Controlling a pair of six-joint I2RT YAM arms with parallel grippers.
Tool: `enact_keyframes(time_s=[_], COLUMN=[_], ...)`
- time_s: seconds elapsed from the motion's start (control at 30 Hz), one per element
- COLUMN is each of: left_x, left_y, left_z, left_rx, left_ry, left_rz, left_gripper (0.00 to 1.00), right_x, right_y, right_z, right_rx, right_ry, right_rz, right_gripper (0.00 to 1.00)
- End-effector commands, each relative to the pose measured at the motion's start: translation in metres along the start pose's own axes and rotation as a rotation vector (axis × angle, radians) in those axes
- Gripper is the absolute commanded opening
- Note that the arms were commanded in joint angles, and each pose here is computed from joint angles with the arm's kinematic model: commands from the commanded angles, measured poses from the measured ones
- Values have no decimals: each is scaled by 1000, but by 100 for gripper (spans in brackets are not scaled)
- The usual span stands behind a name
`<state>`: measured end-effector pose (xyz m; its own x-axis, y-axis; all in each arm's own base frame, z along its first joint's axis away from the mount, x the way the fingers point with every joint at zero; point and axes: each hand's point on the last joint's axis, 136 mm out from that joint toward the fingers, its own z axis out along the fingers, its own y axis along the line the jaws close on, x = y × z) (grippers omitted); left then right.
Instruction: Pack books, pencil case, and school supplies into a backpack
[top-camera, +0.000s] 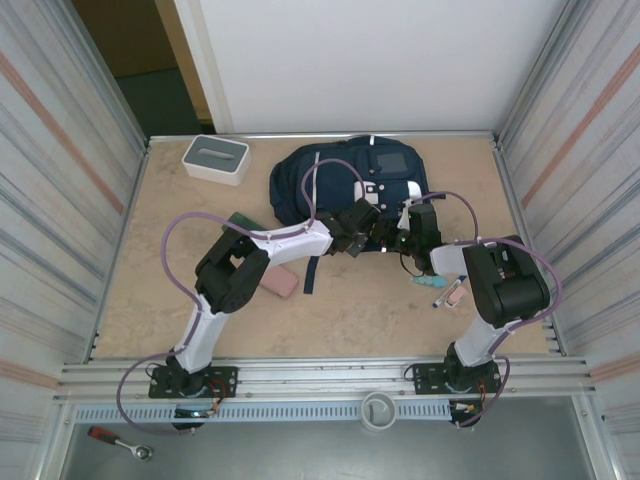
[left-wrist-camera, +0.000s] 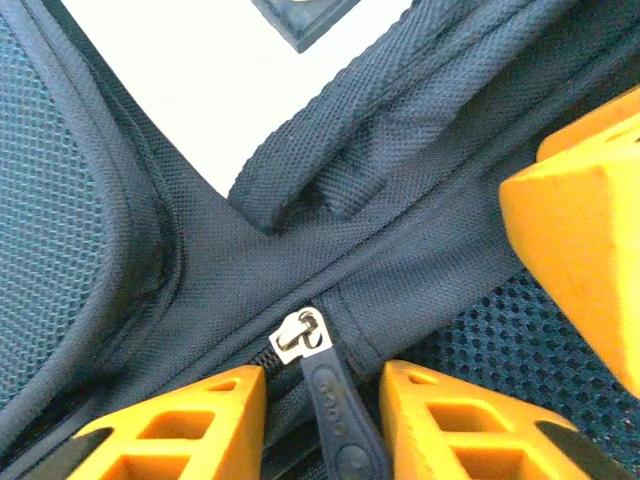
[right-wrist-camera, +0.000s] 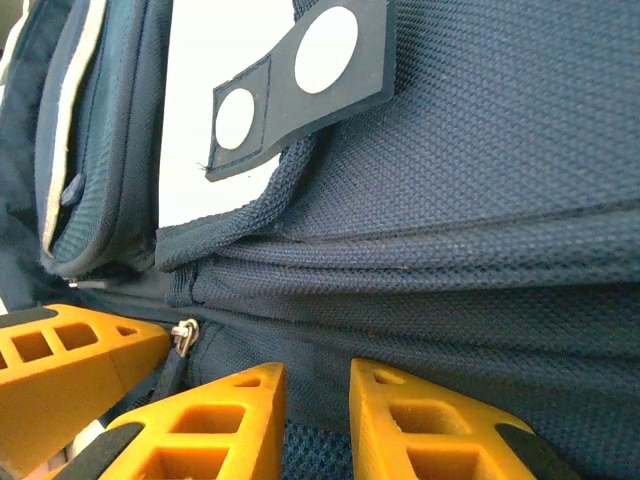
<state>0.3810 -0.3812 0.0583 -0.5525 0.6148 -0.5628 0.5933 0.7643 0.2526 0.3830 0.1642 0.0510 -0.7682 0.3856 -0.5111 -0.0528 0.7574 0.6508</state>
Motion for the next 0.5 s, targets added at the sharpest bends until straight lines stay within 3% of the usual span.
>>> enact_keyframes(time_s=[0.0,0.27,0.47], left_x=[-8,-9,-18], left_y=[6,5,6], left_z=[-4,-8,-20], left_rx=[-11,24,178], left_ry=[-8,-9,-62], left_rz=[12,-9,-92], left_gripper=[29,21,18], right_x=[51,51,51], right_y=[-47,-48,-48], right_z=[-1,-1,-1], right_rx=[146,148,149], right_ry=[151,153,153], right_rz=[101,101,102], right_gripper=[24,24,24])
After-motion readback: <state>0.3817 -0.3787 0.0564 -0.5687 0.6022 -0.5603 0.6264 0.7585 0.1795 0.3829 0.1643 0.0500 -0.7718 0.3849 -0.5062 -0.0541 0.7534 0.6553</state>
